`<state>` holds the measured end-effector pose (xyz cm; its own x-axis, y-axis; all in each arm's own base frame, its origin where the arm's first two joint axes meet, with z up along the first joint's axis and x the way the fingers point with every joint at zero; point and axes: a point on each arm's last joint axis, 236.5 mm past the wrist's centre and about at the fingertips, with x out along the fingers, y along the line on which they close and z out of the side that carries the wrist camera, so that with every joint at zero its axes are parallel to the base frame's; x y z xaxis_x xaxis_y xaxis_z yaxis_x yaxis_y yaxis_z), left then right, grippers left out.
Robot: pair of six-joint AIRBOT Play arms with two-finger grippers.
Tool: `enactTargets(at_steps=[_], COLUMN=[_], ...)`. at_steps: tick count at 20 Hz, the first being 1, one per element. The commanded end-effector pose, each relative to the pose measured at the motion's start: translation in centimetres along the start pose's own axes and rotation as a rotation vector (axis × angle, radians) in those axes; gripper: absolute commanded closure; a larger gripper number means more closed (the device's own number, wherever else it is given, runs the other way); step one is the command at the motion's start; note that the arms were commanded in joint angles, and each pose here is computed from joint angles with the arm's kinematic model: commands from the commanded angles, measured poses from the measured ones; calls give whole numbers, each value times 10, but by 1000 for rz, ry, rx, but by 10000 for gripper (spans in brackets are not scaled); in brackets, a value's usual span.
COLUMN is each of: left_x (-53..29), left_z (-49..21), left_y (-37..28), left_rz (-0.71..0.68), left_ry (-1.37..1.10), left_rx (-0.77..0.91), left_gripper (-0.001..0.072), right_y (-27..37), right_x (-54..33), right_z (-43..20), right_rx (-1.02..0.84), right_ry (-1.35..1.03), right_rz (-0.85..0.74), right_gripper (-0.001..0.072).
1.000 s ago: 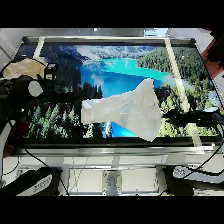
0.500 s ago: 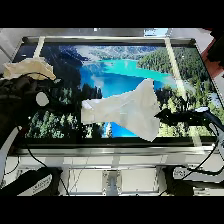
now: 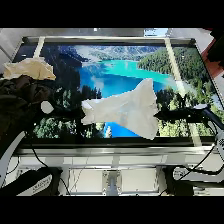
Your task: Fold the shirts.
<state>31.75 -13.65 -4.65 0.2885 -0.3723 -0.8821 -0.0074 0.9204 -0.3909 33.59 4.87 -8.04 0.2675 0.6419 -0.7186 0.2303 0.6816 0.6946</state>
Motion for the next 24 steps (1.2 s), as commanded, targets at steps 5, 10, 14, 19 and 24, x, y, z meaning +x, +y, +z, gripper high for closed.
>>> enactTargets(at_steps=[5, 10, 14, 19, 24], left_x=[56, 80, 81, 55, -91], left_z=[-8, 6, 12, 54, 130], left_y=[-37, -35, -34, -61, -105], left_rz=[-34, -16, -14, -63, -24], left_ry=[-35, -98, -121, -201, -439], left_rx=[146, 96, 96, 100, 353], left_gripper=[4, 34, 695, 696, 696], right_y=[27, 29, 31, 58, 129], right_x=[-7, -7, -7, -22, -112], right_z=[12, 7, 7, 16, 25], right_rx=[-4, -12, -33, -81, -319], right_ry=[-20, -2, -4, -33, -174], right_rz=[86, 98, 103, 174, 211], right_gripper=[682, 682, 683, 683, 684])
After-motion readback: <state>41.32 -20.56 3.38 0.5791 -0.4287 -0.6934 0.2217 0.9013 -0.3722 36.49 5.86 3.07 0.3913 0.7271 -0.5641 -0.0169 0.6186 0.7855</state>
